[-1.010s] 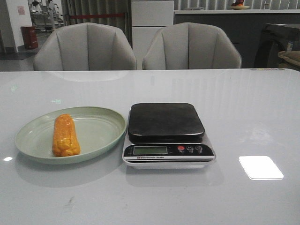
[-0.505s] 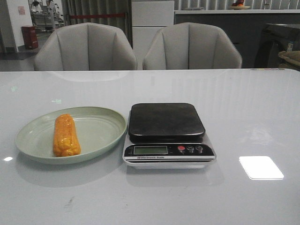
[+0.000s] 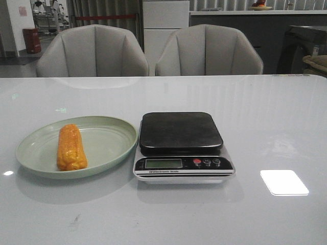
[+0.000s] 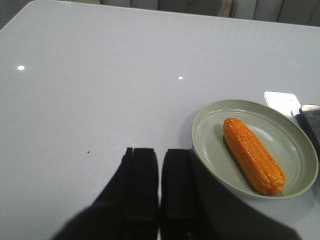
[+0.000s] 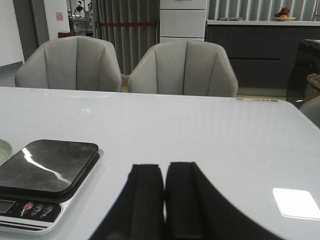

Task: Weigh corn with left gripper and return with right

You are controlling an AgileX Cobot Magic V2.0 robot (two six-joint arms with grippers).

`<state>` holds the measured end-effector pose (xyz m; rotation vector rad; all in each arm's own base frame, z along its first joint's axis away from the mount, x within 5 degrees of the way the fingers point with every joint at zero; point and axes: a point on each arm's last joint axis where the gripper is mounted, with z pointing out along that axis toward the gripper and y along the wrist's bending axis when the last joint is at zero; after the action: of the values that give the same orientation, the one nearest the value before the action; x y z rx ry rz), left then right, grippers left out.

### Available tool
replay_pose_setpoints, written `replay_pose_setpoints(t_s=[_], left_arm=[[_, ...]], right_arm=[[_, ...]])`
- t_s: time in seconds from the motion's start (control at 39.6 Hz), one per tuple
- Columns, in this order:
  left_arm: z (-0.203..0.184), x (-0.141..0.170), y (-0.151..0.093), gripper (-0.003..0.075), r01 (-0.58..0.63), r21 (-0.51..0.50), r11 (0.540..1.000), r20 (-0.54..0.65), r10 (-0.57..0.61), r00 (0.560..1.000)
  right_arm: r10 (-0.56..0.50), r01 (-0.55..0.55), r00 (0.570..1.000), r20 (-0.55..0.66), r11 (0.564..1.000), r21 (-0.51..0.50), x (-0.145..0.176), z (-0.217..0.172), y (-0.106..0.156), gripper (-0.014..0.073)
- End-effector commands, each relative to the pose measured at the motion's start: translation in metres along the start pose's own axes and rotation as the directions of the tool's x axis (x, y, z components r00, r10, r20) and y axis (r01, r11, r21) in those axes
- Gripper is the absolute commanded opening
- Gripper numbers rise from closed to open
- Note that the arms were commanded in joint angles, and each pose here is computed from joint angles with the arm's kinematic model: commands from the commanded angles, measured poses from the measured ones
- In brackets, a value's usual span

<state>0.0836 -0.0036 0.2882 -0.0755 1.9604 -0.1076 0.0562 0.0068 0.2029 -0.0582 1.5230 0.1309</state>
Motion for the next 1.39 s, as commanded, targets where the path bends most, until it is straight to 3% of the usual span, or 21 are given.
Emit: replay_pose_setpoints(t_s=[0.0,0.08,0.23,0.33,0.53,0.81,1.06,1.36], left_arm=[[0.000,-0.017,-0.004,0.0155,-0.029,0.030,0.999,0.084,0.026,0.996],[0.005,-0.016,-0.007,0.0224,-0.038,0.051,0.998,0.058,0.035,0.998],[0.015,-0.020,-0.012,0.0503,-0.054,0.085,0.995,0.013,0.053,0.998],[0.023,-0.024,-0.016,0.0604,-0.052,0.102,0.993,-0.019,0.054,0.998],[0.057,-0.034,-0.029,0.0607,0.042,0.144,0.989,-0.132,-0.023,0.991],[0.117,-0.043,-0.072,0.0607,0.000,0.240,0.971,-0.302,0.075,0.950],[0.184,-0.032,-0.111,0.0606,0.010,0.256,0.967,-0.453,0.111,0.885],[0.235,-0.008,-0.132,0.0606,0.038,0.228,0.973,-0.608,0.112,0.786]], right_arm=[[-0.019,0.020,0.996,0.085,1.000,0.000,-0.005,-0.001,0.000,0.0177],[-0.019,0.020,0.996,0.085,1.000,0.000,-0.005,-0.001,0.000,0.0177],[-0.019,0.020,0.996,0.085,1.000,0.000,-0.005,-0.001,0.000,0.0177],[-0.019,0.020,0.996,0.085,1.000,0.000,-0.005,-0.001,0.000,0.0177],[-0.019,0.020,0.996,0.085,1.000,0.000,-0.005,-0.001,0.000,0.0177],[-0.019,0.020,0.996,0.085,1.000,0.000,-0.005,-0.001,0.000,0.0177],[-0.019,0.020,0.996,0.085,1.000,0.000,-0.005,-0.001,0.000,0.0177],[-0.019,0.020,0.996,0.085,1.000,0.000,-0.005,-0.001,0.000,0.0177]])
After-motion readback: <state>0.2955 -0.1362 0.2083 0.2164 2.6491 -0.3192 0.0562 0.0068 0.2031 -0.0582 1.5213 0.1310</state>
